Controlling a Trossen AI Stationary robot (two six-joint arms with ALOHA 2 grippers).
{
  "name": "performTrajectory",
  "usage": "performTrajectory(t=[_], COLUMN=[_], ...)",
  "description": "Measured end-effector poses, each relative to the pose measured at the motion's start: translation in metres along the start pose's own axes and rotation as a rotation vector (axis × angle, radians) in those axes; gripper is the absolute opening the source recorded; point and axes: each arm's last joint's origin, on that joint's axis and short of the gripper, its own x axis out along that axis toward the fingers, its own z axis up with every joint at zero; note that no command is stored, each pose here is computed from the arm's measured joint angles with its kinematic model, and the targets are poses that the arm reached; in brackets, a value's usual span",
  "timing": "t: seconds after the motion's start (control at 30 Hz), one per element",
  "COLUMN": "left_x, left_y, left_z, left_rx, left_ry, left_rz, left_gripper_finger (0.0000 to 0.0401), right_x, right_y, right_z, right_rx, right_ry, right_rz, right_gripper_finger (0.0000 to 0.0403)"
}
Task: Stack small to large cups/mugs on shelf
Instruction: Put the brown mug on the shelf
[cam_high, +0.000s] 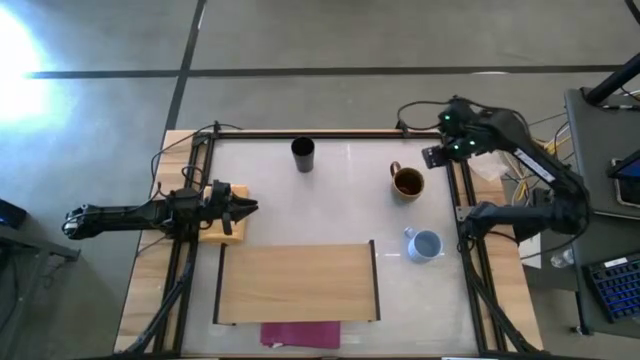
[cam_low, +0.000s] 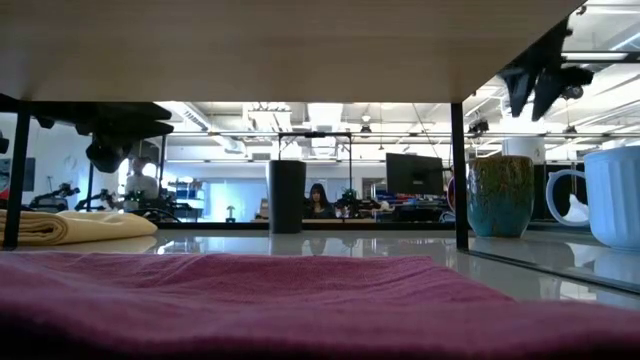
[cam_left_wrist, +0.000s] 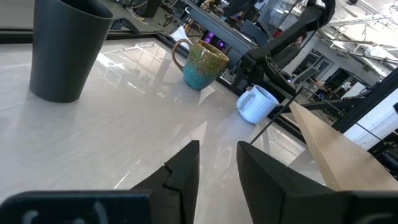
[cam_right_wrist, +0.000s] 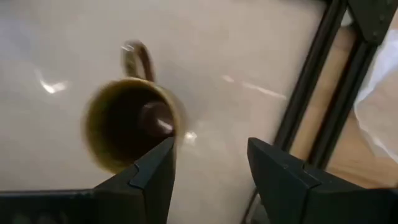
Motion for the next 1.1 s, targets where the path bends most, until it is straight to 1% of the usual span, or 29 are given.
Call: performTrajectory(t=[0.17, 0.23, 0.37, 0.63, 0.83, 1.0, 1.1], left_x=[0.0, 0.0, 0.0, 0.0, 0.0, 0.0, 0.0], left_y=[0.0, 0.0, 0.0, 0.0, 0.0, 0.0, 0.0], left_z=[0.0, 0.0, 0.0, 0.0, 0.0, 0.0, 0.0], left_rx=[0.0, 0.0, 0.0, 0.0, 0.0, 0.0, 0.0], left_ry=[0.0, 0.0, 0.001, 0.0, 0.0, 0.0, 0.0], left_rz=[0.0, 0.0, 0.0, 0.0, 0.001, 0.0, 0.0], left_gripper_finger=[0.0093, 0.0093, 0.0093, 0.0093, 0.0093, 0.0093, 0.0093], right_x=[0.034, 0.046, 0.059, 0.077, 0.09, 0.091, 0.084], right_y=[0.005, 0.007, 0.011, 0.017, 0.019, 0.018, 0.019], right_z=[0.006, 0.008, 0.008, 0.002, -0.004, -0.004, -0.003], right_rx=[-0.05, -0.06, -0.089, -0.098, -0.098, -0.095, -0.088], right_ry=[0.101, 0.106, 0.122, 0.121, 0.12, 0.116, 0.102], right_rz=[-0.023, -0.017, -0.013, 0.049, 0.044, 0.041, 0.048], right_gripper_finger=[0.0192, 0.0192, 0.0192, 0.0192, 0.0192, 0.0192, 0.0192])
